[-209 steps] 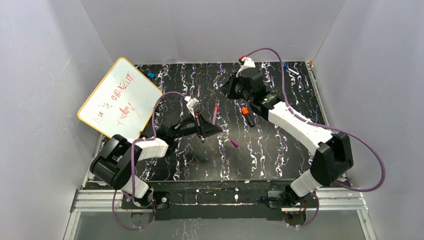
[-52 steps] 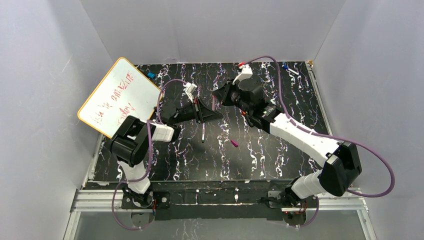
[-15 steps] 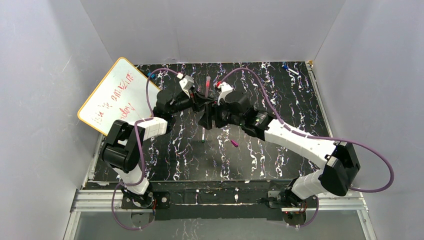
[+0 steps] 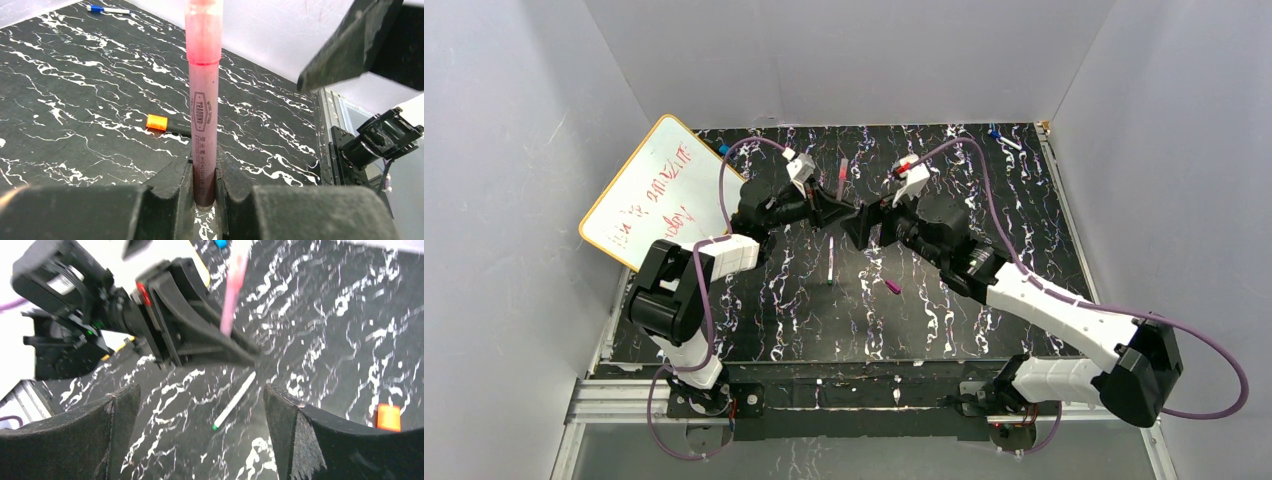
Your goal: Insert the pens into the pen caps
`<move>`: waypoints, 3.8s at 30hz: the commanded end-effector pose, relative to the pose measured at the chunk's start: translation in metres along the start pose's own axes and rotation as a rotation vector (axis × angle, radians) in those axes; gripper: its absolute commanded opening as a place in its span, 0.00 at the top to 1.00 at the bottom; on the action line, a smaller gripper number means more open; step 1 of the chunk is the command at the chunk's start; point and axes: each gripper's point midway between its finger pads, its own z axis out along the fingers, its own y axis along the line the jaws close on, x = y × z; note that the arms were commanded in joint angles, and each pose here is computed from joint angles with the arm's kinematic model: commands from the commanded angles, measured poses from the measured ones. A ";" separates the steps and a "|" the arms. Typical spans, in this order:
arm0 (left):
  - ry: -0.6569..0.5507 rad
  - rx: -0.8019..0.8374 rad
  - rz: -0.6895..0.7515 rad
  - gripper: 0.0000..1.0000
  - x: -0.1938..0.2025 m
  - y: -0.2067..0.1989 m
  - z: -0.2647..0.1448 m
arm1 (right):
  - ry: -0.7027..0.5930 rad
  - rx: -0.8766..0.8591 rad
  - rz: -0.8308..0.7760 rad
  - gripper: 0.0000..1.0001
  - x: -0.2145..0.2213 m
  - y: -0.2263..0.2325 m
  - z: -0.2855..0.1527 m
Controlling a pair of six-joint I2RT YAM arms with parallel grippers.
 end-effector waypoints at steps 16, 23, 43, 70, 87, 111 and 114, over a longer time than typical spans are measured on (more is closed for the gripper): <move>0.015 0.104 -0.007 1.00 -0.006 -0.038 -0.002 | -0.318 -0.219 -0.172 0.04 -0.140 -0.012 0.048; 0.023 0.101 -0.018 1.00 -0.002 -0.036 -0.001 | -0.262 -0.324 -0.161 0.08 -0.134 0.004 0.055; 0.021 0.089 -0.005 1.00 -0.003 -0.031 0.001 | -0.107 -0.390 -0.114 0.37 -0.098 0.009 0.064; -0.049 0.064 0.135 1.00 -0.073 -0.013 0.017 | 0.099 -0.443 -0.033 0.99 -0.027 0.005 0.073; -0.164 0.007 0.239 1.00 -0.139 -0.009 0.019 | 0.242 -0.459 0.000 0.99 0.044 0.018 0.071; -0.266 -0.018 0.339 1.00 -0.197 -0.032 -0.001 | 0.389 -0.451 0.000 0.99 0.103 0.015 0.063; -0.271 -0.018 0.344 1.00 -0.201 -0.033 -0.001 | 0.399 -0.452 0.002 0.99 0.107 0.014 0.063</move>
